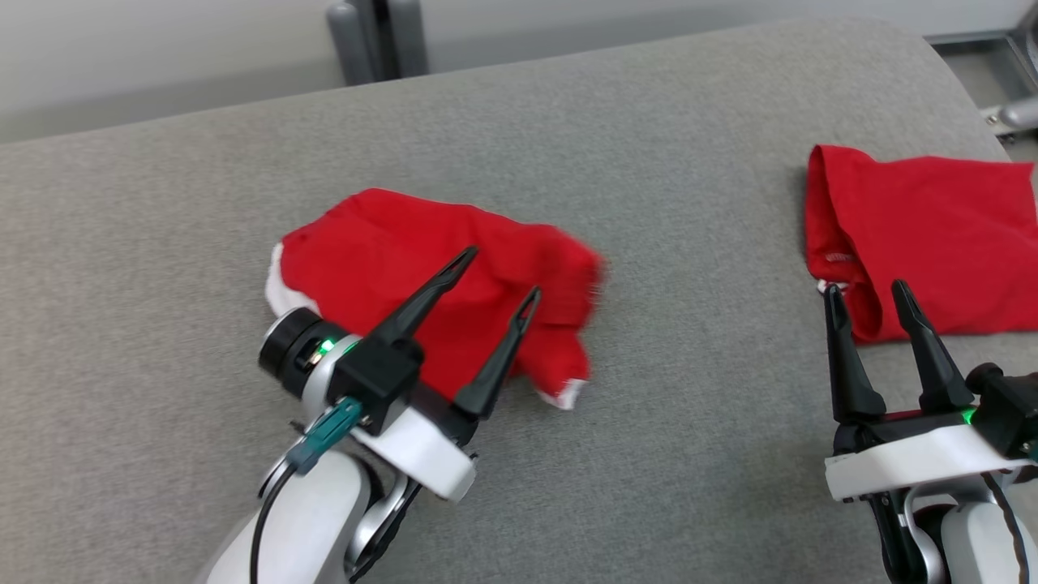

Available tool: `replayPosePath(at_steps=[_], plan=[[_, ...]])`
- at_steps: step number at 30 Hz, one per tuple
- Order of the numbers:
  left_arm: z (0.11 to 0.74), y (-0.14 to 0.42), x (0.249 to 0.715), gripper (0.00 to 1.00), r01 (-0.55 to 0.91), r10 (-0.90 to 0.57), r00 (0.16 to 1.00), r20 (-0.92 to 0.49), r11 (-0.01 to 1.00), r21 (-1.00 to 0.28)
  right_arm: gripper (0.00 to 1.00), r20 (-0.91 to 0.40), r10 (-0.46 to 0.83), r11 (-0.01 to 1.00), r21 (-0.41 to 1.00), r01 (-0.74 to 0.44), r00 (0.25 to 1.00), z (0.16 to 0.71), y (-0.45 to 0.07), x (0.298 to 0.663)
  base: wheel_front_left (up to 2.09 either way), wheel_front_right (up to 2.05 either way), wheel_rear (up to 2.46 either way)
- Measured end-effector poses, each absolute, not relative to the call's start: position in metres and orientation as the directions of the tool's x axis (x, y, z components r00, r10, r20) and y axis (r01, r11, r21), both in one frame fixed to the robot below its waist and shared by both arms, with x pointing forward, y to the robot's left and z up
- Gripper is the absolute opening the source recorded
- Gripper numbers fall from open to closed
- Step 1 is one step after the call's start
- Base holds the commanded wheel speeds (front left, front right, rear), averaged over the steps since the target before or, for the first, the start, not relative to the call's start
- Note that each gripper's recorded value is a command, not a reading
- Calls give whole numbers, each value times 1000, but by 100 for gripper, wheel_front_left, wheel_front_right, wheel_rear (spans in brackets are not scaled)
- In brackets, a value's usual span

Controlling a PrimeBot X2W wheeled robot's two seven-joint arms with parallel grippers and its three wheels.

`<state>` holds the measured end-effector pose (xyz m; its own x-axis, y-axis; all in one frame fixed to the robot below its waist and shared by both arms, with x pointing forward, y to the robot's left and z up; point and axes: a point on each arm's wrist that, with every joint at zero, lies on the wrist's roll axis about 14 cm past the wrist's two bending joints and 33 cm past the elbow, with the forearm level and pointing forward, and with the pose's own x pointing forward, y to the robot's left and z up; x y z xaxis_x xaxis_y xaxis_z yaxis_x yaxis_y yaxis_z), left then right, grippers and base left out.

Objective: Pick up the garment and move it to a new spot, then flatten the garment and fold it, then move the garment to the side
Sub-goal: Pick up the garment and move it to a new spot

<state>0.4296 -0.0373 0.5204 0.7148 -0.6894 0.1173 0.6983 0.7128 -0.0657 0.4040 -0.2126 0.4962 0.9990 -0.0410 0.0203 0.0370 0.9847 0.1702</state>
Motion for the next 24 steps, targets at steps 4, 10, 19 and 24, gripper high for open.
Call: replayPosePath(at_steps=[4, 10, 19, 24], plan=[[522, -11, 423, 100, 649, -642, 759, 103, 758, -58, 100, 27, -22, 985, 174, 17, 999, 500, -206, 404, 0, 0, 0], [535, 41, 426, 100, 493, -480, 866, 142, 866, -83, 100, 44, -1, 986, 169, -7, 999, 507, -199, 404, 0, 0, 0], [552, 149, 428, 100, 174, -155, 968, 196, 981, -82, 100, 51, 67, 986, 147, -73, 996, 515, -177, 409, 0, 0, 0], [551, 191, 416, 100, 56, -44, 982, 186, 996, -63, 100, 57, 93, 985, 140, -101, 994, 520, -169, 409, 0, 0, 0]])
